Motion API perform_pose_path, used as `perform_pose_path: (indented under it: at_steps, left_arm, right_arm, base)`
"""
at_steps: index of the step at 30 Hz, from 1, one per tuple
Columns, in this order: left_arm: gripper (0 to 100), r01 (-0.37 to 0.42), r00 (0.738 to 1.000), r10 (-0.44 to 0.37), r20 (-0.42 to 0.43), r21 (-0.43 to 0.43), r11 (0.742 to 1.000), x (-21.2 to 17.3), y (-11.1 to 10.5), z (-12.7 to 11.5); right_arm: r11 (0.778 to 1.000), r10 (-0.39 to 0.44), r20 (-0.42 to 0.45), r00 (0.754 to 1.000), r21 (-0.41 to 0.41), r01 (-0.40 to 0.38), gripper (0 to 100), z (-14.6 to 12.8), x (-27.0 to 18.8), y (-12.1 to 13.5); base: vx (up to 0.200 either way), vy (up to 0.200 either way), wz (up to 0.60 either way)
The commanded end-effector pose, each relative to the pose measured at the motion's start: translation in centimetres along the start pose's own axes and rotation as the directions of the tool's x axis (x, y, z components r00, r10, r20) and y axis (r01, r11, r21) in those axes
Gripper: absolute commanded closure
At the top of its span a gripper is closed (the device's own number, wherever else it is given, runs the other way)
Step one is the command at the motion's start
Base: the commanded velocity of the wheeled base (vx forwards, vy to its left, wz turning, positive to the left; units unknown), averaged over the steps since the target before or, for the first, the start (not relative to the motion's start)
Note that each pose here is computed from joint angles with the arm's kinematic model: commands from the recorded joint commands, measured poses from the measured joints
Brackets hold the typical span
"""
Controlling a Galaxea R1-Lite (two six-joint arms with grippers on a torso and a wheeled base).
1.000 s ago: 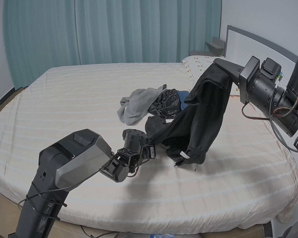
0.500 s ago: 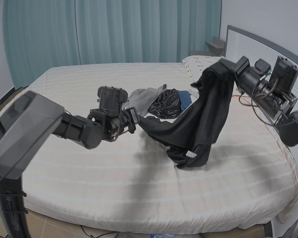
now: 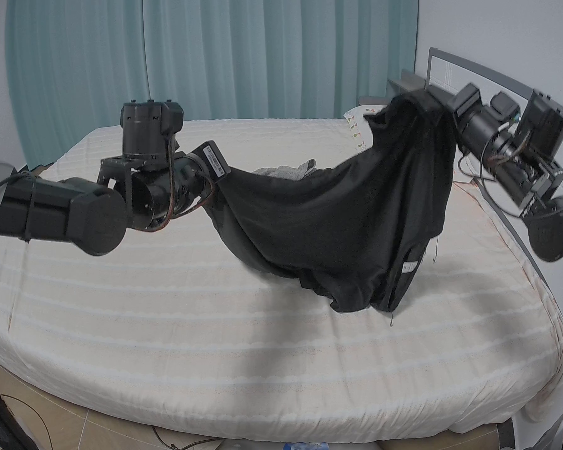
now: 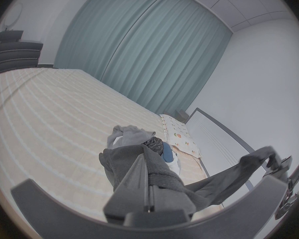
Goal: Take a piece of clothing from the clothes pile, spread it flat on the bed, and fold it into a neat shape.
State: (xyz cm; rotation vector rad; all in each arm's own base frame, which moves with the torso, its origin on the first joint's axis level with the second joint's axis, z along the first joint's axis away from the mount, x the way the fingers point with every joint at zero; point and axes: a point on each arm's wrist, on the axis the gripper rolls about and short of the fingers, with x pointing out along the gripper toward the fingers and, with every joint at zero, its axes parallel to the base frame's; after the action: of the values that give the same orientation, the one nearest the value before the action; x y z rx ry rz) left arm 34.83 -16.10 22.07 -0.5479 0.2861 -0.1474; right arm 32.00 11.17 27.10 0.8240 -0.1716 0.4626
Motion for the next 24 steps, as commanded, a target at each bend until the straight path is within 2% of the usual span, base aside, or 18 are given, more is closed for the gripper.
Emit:
perform_pose_path:
  at_steps: [1,4,6,9,12,18,22,24]
  left_arm:
    - [100,0.014,0.995,-0.015,-0.1,-0.011,1.0,-1.9,2.0,-5.4]
    - [100,0.025,0.992,-0.029,-0.124,-0.035,0.999,-2.5,2.3,-7.2]
    - [100,0.02,0.99,-0.025,-0.139,-0.038,0.999,-2.4,2.5,-8.0]
    - [100,-0.001,0.984,-0.01,-0.178,-0.062,0.998,-1.7,3.1,-10.0]
    - [100,-0.016,0.983,-0.003,-0.184,-0.102,0.995,-1.2,3.7,-11.1]
    - [100,-0.028,0.98,0.002,-0.2,-0.124,0.992,-1.8,4.9,-12.3]
    - [100,-0.036,0.98,0.01,-0.197,-0.127,0.991,-2.2,5.6,-13.0]
    - [100,-0.028,0.983,-0.001,-0.186,-0.158,0.987,-2.4,5.8,-13.1]
  right_arm:
    - [0.982,-0.183,-0.288,0.94,-0.004,0.19,100,-6.5,-5.1,-5.0]
    - [0.97,-0.233,-0.349,0.908,-0.014,0.243,100,-8.1,-6.2,-6.2]
    - [0.965,-0.244,-0.36,0.9,-0.004,0.26,100,-8.5,-6.3,-6.6]
    - [0.948,-0.261,-0.392,0.882,0.067,0.31,100,-9.7,-6.1,-7.3]
    - [0.937,-0.27,-0.407,0.872,0.099,0.336,100,-10.5,-5.9,-7.7]
    - [0.932,-0.272,-0.416,0.868,0.11,0.345,100,-11.1,-6.2,-8.1]
    - [0.929,-0.281,-0.416,0.865,0.108,0.353,100,-11.6,-6.5,-8.6]
    - [0.931,-0.277,-0.414,0.867,0.106,0.348,100,-11.7,-6.7,-8.7]
  base:
    - [0.0,0.0,0.0]
    - [0.0,0.0,0.0]
    - [0.0,0.0,0.0]
    - [0.0,0.0,0.0]
    - [0.0,0.0,0.0]
    - [-0.2,0.0,0.0]
    - [0.0,0.0,0.0]
    - [0.0,0.0,0.0]
